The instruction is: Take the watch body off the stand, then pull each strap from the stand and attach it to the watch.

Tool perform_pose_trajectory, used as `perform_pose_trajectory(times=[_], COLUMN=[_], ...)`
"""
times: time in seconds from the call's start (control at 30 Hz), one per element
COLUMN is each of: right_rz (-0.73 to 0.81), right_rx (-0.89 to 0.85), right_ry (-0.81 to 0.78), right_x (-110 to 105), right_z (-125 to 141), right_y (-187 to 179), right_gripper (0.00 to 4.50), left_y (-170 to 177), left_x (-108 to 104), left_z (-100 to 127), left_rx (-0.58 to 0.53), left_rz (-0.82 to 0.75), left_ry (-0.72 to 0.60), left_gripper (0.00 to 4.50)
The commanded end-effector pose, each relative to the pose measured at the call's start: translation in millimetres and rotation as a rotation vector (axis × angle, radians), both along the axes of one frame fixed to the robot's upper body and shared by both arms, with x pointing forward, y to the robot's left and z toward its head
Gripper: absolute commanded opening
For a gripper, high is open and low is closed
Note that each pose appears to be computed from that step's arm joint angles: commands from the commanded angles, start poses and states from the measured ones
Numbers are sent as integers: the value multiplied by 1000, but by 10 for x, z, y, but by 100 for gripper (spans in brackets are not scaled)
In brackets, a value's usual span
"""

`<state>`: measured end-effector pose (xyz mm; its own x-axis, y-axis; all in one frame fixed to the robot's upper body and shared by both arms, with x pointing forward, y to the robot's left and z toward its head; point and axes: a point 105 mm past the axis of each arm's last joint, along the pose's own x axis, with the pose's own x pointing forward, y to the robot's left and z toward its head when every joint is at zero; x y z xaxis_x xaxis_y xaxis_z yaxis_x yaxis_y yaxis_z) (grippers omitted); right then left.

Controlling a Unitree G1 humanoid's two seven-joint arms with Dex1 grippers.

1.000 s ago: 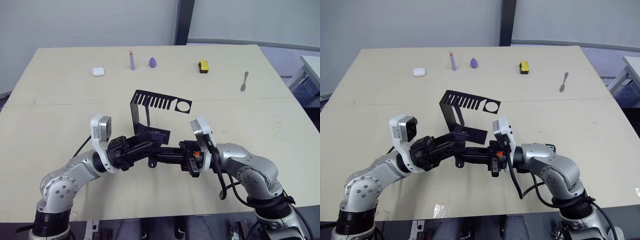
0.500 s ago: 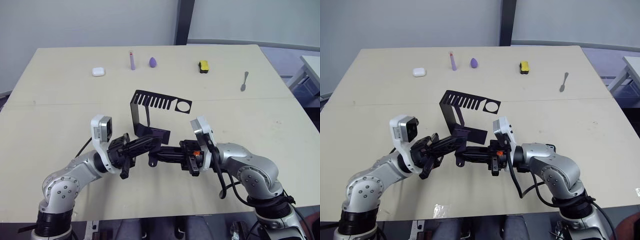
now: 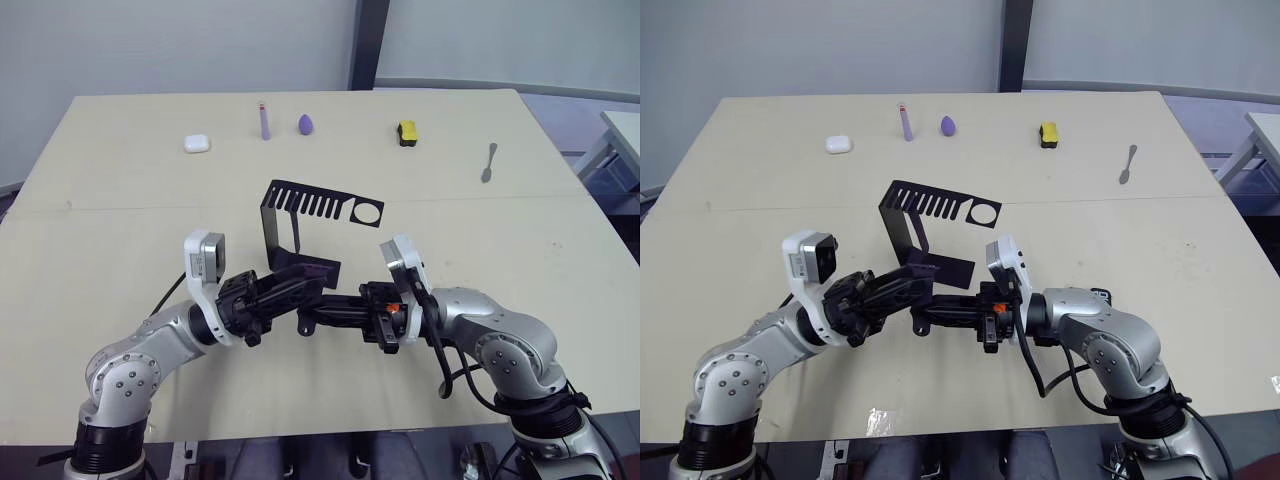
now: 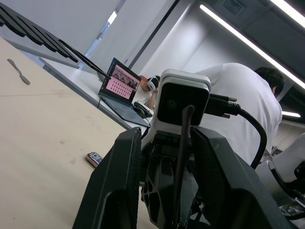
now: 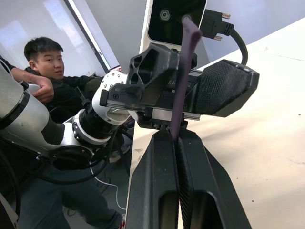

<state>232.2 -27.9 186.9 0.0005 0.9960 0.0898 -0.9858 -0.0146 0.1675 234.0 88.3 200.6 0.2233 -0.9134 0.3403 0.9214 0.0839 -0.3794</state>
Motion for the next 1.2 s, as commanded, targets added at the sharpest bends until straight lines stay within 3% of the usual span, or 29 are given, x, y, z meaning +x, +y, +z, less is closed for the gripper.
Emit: perform_pose_trajectory(times=[0.03, 0.27, 0.37, 0.43, 0.9, 1.03, 1.2], right_rz=[30, 32, 32, 33, -24, -71, -261], right_rx=[26, 24, 23, 23, 24, 0, -112], right_ry=[-38, -37, -37, -38, -8, -22, -81], right_x=[-80, -85, -83, -82, -19, 8, 110], right_z=[92, 83, 80, 80, 79, 81, 2], right_y=[-5, -9, -11, -11, -85, -224, -690], right_gripper=[0, 0, 0, 0, 0, 142, 392], left_y=[-22, -17, -25, -28, -36, 5, 192], left_x=[-43, -44, -74, -86, -90, -104, -142], left_z=[76, 80, 47, 33, 85, 135, 162], left_rx=[-31, -46, -21, -13, -35, -19, 54], left_rz=[-25, -27, -47, -54, -42, -23, 40], left_ry=[-22, -14, -10, -7, -43, -76, -132], left_gripper=[184, 184, 106, 4, 4, 0, 0])
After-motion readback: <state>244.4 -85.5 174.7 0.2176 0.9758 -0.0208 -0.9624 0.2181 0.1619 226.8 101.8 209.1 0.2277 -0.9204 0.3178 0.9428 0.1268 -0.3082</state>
